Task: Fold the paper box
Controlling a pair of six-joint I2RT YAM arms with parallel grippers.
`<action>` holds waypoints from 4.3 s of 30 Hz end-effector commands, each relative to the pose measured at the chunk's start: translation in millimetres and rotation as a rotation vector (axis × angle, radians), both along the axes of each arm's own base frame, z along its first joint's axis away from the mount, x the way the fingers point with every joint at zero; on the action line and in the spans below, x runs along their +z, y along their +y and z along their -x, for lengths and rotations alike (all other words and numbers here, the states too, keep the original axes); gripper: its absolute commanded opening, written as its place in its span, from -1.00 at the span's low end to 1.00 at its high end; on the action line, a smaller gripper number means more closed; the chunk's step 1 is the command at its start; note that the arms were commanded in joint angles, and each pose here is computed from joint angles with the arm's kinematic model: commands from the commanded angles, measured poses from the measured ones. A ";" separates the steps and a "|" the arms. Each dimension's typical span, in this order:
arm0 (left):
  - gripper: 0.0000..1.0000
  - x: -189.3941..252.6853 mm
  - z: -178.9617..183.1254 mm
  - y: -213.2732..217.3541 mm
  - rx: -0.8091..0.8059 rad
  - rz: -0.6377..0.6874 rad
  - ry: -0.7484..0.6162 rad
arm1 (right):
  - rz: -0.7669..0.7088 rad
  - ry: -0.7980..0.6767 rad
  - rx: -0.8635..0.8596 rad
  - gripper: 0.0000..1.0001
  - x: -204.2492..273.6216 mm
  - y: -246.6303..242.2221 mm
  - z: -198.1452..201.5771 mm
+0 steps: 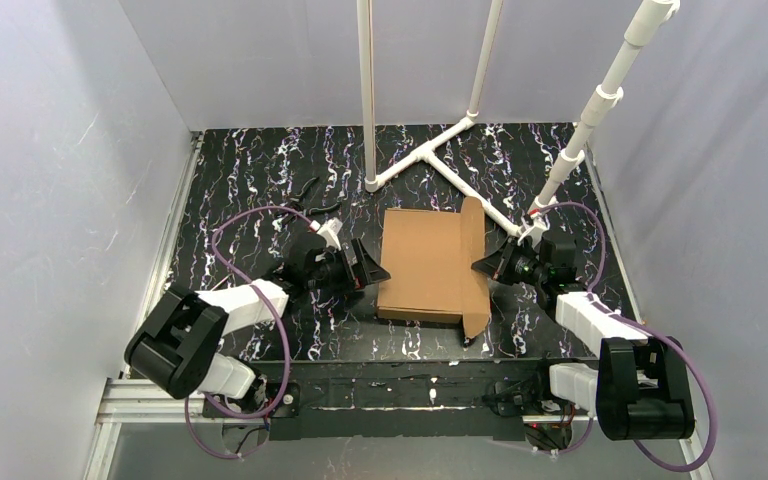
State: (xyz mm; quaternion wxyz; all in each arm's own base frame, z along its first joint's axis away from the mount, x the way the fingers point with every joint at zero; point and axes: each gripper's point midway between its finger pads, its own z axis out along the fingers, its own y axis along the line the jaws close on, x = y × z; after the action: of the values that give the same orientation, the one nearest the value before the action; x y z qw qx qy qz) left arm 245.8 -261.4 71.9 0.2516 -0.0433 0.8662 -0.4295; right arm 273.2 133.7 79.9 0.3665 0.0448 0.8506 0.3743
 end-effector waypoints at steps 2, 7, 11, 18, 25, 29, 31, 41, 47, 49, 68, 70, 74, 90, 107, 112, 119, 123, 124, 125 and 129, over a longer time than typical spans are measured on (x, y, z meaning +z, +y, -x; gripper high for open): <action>0.97 7.6 -6.5 -6.0 -0.011 0.024 -0.007 | 0.153 0.031 -0.054 -0.97 -25.3 -25.2 -2.0; 0.97 6.0 -6.5 -12.8 -0.031 0.051 0.018 | 0.183 0.036 -0.074 -0.97 -28.0 -31.9 -3.4; 0.97 4.7 -6.4 -17.8 -0.040 0.073 0.036 | 0.206 0.053 -0.092 -0.97 -32.0 -37.5 -4.1; 0.97 5.2 -5.7 -26.2 -0.048 0.113 0.053 | 0.222 0.077 -0.100 -0.97 -35.7 -41.3 -3.4; 0.97 0.4 -3.0 -36.4 -0.058 0.124 0.079 | 0.260 0.124 -0.107 -0.97 -44.0 -47.4 -1.6; 0.97 -0.7 -3.4 -38.3 -0.053 0.126 0.081 | 0.279 0.171 -0.123 -0.97 -51.3 -52.3 -1.5; 0.97 -1.7 -3.9 -38.8 -0.048 0.128 0.088 | 0.286 0.186 -0.128 -0.97 -54.3 -53.9 -1.4; 0.97 -2.4 -4.0 -50.7 -0.054 0.142 0.095 | 0.297 0.203 -0.165 -0.97 -57.5 -62.6 -1.3; 0.97 3.4 -5.8 -52.6 -0.049 0.156 0.082 | 0.286 0.234 -0.192 -0.97 -62.7 -69.9 -1.3; 0.97 3.8 -5.9 -54.6 -0.052 0.159 0.082 | 0.282 0.225 -0.190 -0.97 -61.1 -69.2 -1.5; 0.34 24.0 -6.4 -86.8 -0.092 0.261 0.085 | 0.176 0.075 -0.096 -0.74 -30.8 -46.2 -3.9; 0.12 26.8 -5.4 -86.3 -0.101 0.266 0.070 | 0.152 0.028 -0.063 -0.57 -19.9 -40.0 -4.1; -0.26 36.0 -1.7 -82.5 -0.128 0.271 0.024 | 0.122 -0.058 0.033 -0.01 3.5 -27.8 -3.7; -1.00 98.8 0.6 11.7 -0.126 0.226 -0.143 | 0.164 -0.263 0.177 0.97 66.0 -39.1 -5.1; -1.00 262.1 8.9 80.1 -0.416 -0.668 -0.906 | 0.169 -0.375 0.776 -0.75 126.1 85.1 -7.7; -1.00 253.0 0.5 68.1 -0.510 -0.939 -1.110 | 0.134 -0.352 0.715 -0.74 120.4 73.1 -7.3; -1.00 239.8 -20.0 60.4 -0.550 -1.148 -1.278 | 0.098 -0.478 0.664 -0.68 154.1 27.1 6.6; -1.00 222.4 -31.5 59.3 -0.529 -1.220 -1.313 | 0.202 -0.481 0.642 -0.64 145.2 12.2 10.1; -1.00 217.2 -32.2 56.8 -0.529 -1.220 -1.322 | 0.212 -0.467 0.607 -0.64 142.0 2.5 5.8; -1.00 211.4 -32.2 53.9 -0.531 -1.225 -1.326 | 0.210 -0.459 0.587 -0.64 140.3 -2.8 3.2; -1.00 181.4 -23.9 37.5 -0.560 -1.247 -1.344 | 0.162 -0.424 0.541 -0.66 137.0 -17.6 -4.7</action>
State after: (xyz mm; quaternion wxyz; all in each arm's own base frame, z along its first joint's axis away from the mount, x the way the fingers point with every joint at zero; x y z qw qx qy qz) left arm 265.8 -205.2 241.1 0.5083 0.5808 0.6268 0.1067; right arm 276.4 128.9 226.3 0.4356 -0.3129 0.7554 0.3766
